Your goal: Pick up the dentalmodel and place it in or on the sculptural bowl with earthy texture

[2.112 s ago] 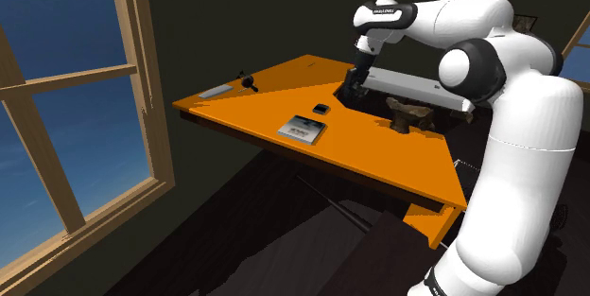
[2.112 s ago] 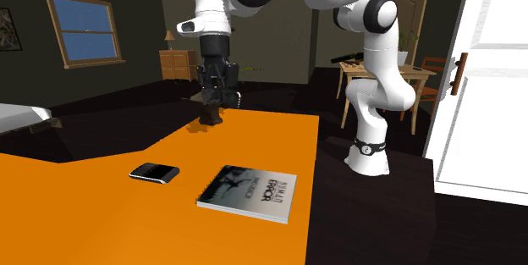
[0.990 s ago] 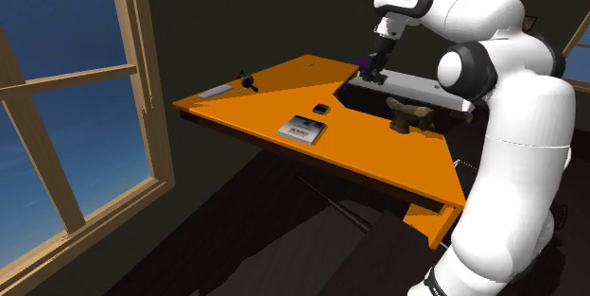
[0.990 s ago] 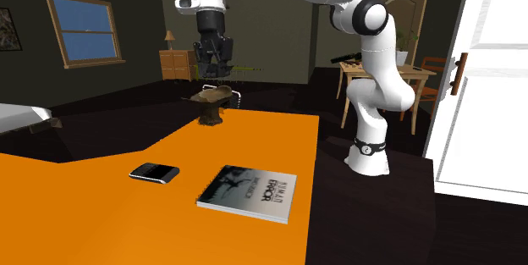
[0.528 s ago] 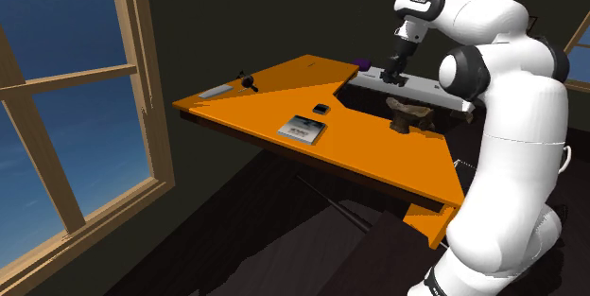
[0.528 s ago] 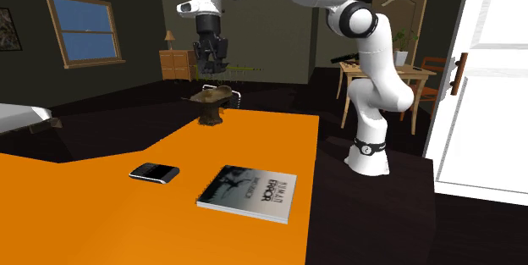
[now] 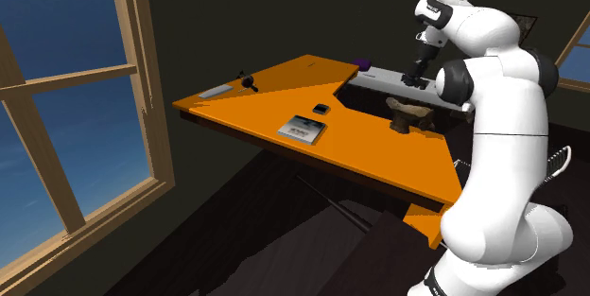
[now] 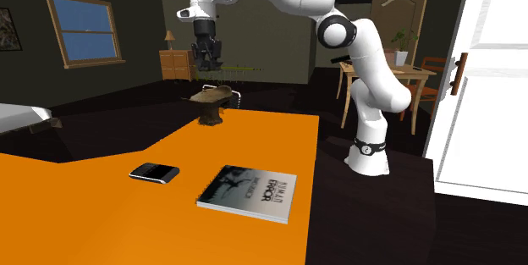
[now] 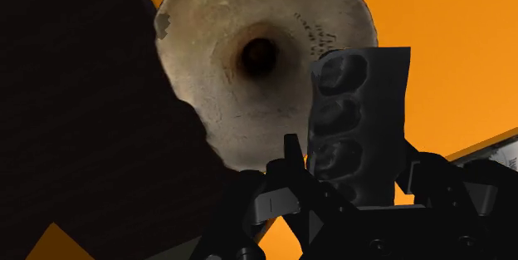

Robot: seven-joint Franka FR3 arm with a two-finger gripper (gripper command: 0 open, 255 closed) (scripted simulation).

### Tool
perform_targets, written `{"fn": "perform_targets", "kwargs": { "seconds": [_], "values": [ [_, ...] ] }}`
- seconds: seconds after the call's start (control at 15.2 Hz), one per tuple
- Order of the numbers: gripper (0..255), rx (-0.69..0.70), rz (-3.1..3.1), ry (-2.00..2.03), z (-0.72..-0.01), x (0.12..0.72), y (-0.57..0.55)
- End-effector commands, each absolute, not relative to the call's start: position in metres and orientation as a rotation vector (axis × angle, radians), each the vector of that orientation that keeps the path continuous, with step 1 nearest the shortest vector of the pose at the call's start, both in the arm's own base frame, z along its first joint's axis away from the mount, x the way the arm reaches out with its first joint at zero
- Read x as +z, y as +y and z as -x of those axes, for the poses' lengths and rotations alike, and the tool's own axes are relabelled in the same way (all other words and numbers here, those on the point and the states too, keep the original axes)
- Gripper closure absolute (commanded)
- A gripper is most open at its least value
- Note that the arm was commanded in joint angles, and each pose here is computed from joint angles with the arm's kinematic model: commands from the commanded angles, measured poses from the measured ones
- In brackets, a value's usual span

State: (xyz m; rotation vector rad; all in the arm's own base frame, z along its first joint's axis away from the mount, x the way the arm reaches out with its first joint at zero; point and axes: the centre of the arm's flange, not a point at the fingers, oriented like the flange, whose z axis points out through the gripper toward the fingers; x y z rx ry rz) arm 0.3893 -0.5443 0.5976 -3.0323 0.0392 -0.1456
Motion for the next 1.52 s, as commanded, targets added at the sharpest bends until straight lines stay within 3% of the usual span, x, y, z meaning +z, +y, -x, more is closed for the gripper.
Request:
{"fn": "perform_targets", "kwargs": {
  "seconds": [0.0, 0.86, 1.32, 1.39, 1.45],
  "values": [
    [255, -0.145, 3.032, 0.037, -0.372, 0.600, -0.563],
    [255, -0.145, 3.032, 0.037, -0.371, 0.536, -0.564],
    [255, -0.145, 3.032, 0.037, -0.371, 0.536, -0.564],
    [0, -0.145, 3.032, 0.037, -0.371, 0.536, -0.564],
    [0, -0.145, 3.032, 0.037, -0.371, 0.536, -0.564]
  ]
}}
